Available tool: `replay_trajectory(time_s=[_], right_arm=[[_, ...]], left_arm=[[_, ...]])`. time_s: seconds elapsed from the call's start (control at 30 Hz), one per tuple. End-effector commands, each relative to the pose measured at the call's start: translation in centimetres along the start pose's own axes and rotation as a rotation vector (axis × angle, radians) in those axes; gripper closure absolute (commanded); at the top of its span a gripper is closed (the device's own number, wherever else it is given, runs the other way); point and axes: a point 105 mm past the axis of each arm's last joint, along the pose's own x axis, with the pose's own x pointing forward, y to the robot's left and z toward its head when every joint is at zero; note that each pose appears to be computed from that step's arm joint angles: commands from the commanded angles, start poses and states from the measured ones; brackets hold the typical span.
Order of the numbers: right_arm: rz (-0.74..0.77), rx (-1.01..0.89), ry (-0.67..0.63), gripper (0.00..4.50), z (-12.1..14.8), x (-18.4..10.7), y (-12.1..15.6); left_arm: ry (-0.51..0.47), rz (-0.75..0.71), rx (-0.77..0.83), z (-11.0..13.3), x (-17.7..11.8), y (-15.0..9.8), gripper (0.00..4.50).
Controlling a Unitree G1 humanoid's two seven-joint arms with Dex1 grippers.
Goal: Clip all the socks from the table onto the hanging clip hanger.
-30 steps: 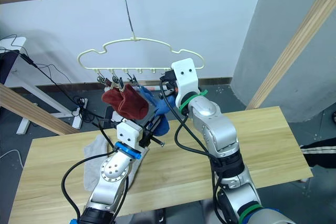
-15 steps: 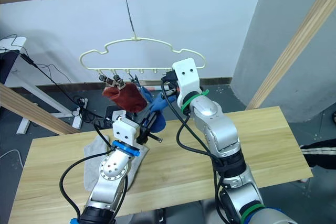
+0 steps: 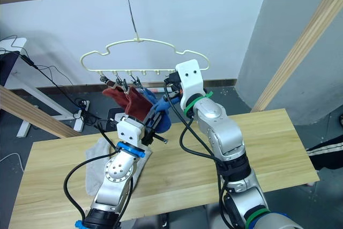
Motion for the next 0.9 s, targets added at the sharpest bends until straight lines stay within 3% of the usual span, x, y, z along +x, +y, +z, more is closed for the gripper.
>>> replay_trajectory(time_s=[0.03, 0.1, 0.2, 0.5, 0.9], right_arm=[[0.016, 0.001, -0.050, 4.42, 1.4, -0.2, 0.5], [0.027, 0.009, -0.055, 4.42, 1.5, -0.2, 0.7], [0.041, 0.015, -0.057, 4.42, 1.5, -0.3, 0.9], [0.061, 0.029, -0.047, 4.42, 1.4, -0.3, 1.3], [0.061, 0.042, -0.037, 4.42, 1.2, -0.3, 1.3]], left_arm=[[0.072, 0.031, -0.186, -0.9, -0.5, -0.1, 4.50], [0.144, 0.086, -0.267, -2.2, -0.9, 0.6, 4.50], [0.176, 0.139, -0.313, -2.7, -0.7, 1.5, 4.50], [0.118, 0.085, -0.330, -0.7, 1.3, 0.5, 4.50], [0.101, 0.071, -0.368, -0.2, 2.0, 0.0, 4.50]])
